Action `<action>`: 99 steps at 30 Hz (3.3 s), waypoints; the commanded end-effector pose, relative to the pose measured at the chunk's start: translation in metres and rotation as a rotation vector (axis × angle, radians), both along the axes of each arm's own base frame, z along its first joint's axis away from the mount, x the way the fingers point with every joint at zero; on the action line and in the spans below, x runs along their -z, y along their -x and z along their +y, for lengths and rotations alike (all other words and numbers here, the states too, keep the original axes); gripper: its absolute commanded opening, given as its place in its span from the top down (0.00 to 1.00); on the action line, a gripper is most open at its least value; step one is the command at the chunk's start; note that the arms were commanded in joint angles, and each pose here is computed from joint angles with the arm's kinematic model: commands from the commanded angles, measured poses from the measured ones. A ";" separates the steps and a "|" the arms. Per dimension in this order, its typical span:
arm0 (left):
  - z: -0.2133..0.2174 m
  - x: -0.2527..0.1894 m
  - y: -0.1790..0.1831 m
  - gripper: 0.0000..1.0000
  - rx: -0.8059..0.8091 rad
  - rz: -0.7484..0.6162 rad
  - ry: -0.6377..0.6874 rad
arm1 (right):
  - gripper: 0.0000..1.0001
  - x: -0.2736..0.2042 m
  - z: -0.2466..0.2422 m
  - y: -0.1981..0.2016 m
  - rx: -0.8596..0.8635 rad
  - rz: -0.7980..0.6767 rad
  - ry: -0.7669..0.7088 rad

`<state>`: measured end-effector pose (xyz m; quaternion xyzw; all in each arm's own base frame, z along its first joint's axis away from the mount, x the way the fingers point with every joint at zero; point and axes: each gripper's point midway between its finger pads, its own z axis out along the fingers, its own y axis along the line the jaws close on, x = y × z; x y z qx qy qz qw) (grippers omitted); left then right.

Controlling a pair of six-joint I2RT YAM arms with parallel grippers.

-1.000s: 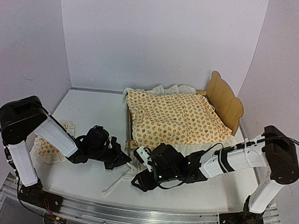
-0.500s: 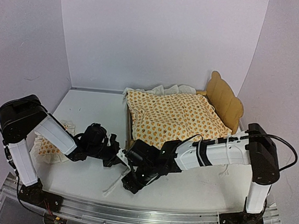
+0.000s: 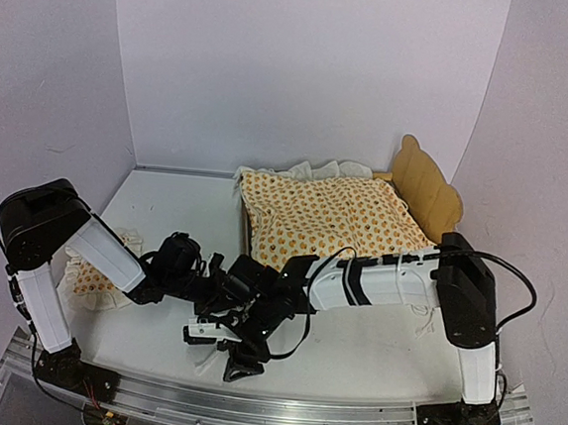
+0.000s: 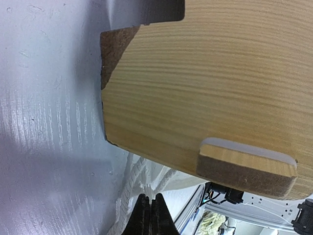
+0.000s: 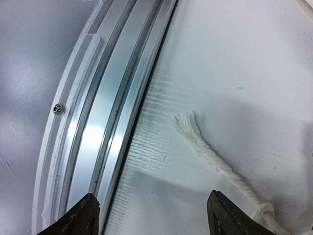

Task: Set up the pet bed

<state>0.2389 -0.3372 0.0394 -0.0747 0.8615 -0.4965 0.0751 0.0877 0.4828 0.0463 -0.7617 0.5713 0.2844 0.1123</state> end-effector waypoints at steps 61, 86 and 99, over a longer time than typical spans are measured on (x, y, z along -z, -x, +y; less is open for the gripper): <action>0.133 -0.252 -0.120 1.00 -0.623 -0.864 -0.258 | 1.00 0.031 -0.135 -0.048 0.477 0.193 0.228; 0.193 -0.238 -0.138 1.00 -0.639 -0.836 -0.528 | 1.00 0.032 -0.148 -0.070 0.706 0.257 0.234; 0.191 -0.126 -0.074 0.13 -0.407 -0.600 -0.561 | 0.02 -0.124 -0.291 -0.179 1.329 -0.343 0.301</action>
